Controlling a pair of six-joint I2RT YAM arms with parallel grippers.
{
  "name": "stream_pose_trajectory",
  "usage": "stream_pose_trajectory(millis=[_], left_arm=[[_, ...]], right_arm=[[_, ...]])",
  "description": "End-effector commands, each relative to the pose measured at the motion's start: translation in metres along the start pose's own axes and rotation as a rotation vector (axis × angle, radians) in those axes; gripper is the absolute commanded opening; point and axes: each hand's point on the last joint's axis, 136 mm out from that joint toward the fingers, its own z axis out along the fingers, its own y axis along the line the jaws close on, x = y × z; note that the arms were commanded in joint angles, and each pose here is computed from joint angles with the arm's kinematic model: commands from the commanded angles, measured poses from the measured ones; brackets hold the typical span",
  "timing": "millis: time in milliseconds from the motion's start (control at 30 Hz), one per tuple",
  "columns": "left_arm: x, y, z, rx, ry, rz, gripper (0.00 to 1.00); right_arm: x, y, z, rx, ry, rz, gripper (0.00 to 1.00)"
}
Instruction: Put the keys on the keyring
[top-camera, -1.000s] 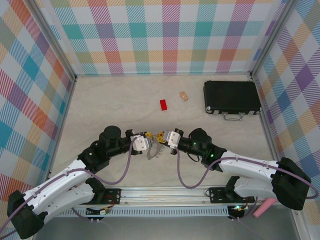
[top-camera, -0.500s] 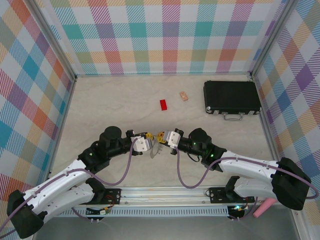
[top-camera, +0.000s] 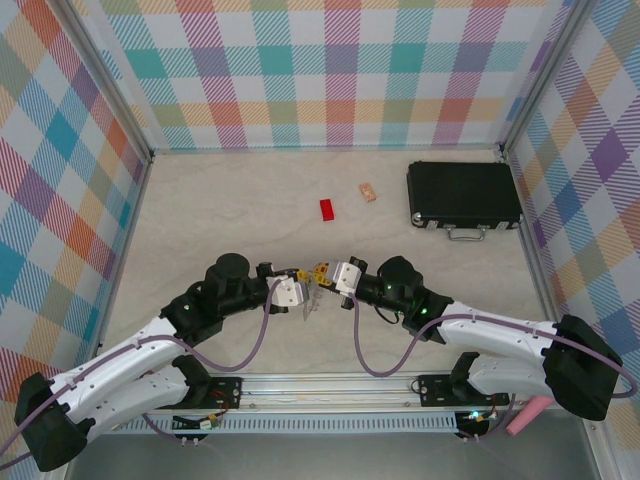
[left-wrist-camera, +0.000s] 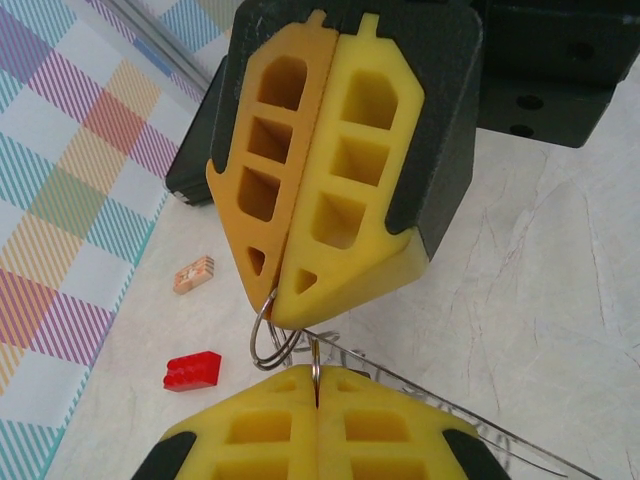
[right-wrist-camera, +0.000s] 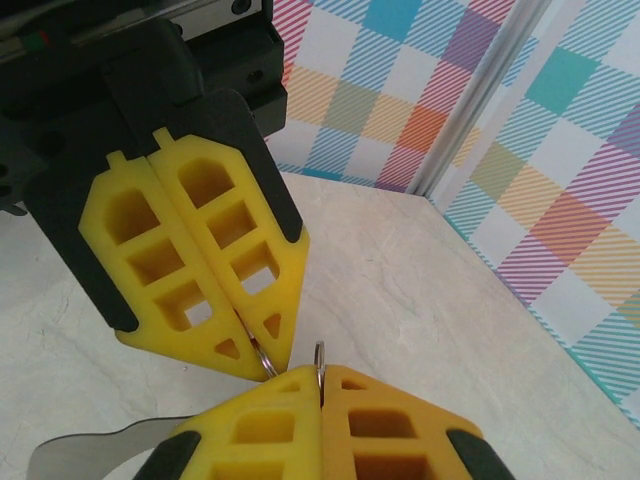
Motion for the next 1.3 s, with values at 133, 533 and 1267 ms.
stream_pose_trajectory(millis=[133, 533, 1267], left_arm=[[-0.007, 0.001, -0.004, -0.039, -0.050, 0.037, 0.00], [-0.009, 0.012, -0.005, -0.096, -0.052, 0.038, 0.00], [-0.009, 0.000, 0.000, -0.018, -0.051, 0.036, 0.00]], right_arm=[[-0.016, -0.002, -0.004, 0.008, -0.065, -0.001, 0.00], [-0.011, 0.000, -0.006, 0.012, -0.056, -0.010, 0.00], [-0.012, -0.002, -0.006, 0.019, -0.055, -0.006, 0.00]])
